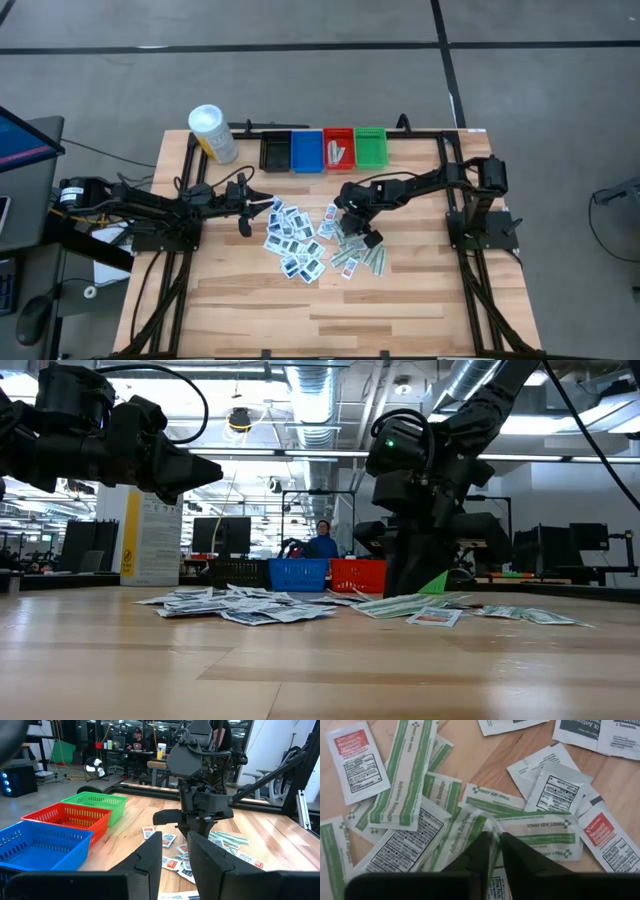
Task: Pick & Place First Aid Supplies
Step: Put the green bandage pack into the red bin
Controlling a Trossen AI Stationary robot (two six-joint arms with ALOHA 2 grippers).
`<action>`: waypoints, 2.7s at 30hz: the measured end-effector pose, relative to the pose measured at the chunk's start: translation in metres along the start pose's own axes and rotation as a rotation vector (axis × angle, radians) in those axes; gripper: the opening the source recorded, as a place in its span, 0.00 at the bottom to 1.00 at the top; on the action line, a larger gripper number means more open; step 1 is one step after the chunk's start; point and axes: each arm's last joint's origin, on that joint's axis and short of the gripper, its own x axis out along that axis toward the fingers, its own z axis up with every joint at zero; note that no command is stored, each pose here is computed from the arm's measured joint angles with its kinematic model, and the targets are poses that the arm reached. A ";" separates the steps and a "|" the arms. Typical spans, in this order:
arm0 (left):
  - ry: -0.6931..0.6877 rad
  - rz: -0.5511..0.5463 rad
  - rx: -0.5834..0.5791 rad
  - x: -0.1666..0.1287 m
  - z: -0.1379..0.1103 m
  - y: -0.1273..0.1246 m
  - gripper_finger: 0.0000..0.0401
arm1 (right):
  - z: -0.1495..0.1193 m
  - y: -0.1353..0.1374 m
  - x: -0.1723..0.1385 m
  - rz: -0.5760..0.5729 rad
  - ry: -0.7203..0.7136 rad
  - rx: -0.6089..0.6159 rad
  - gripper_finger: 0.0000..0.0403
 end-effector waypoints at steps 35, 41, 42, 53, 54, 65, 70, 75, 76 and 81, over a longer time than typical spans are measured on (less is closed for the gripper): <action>0.005 0.000 0.000 0.000 -0.001 0.000 0.23 | 0.027 -0.018 -0.043 -0.228 -0.045 -0.005 0.00; 0.005 0.000 0.000 0.000 -0.001 0.000 0.23 | 0.028 -0.039 -0.055 -0.408 -0.051 0.091 0.00; 0.005 0.000 0.000 0.000 -0.001 0.000 0.23 | 0.027 -0.043 -0.057 -0.440 -0.053 0.109 0.00; 0.006 0.000 0.000 0.000 -0.001 0.000 0.23 | 0.014 -0.082 -0.084 -0.707 -0.113 0.336 0.00; 0.006 0.000 0.000 0.000 -0.001 0.000 0.23 | 0.012 -0.085 -0.087 -0.733 -0.115 0.356 0.00; 0.007 0.000 0.001 0.000 -0.001 0.000 0.23 | -0.022 -0.119 -0.113 -0.970 -0.184 0.623 0.00; 0.007 0.000 0.001 0.000 -0.001 0.000 0.23 | -0.040 -0.131 -0.120 -1.019 -0.219 0.716 0.00; 0.008 0.000 0.001 0.000 -0.001 0.000 0.23 | -0.051 -0.136 -0.127 -1.044 -0.243 0.800 0.00; 0.007 0.000 0.001 0.000 -0.001 0.000 0.23 | -0.052 -0.137 -0.128 -1.048 -0.249 0.811 0.00; 0.008 0.000 0.001 0.000 -0.001 0.000 0.23 | -0.055 -0.138 -0.129 -1.054 -0.261 0.834 0.00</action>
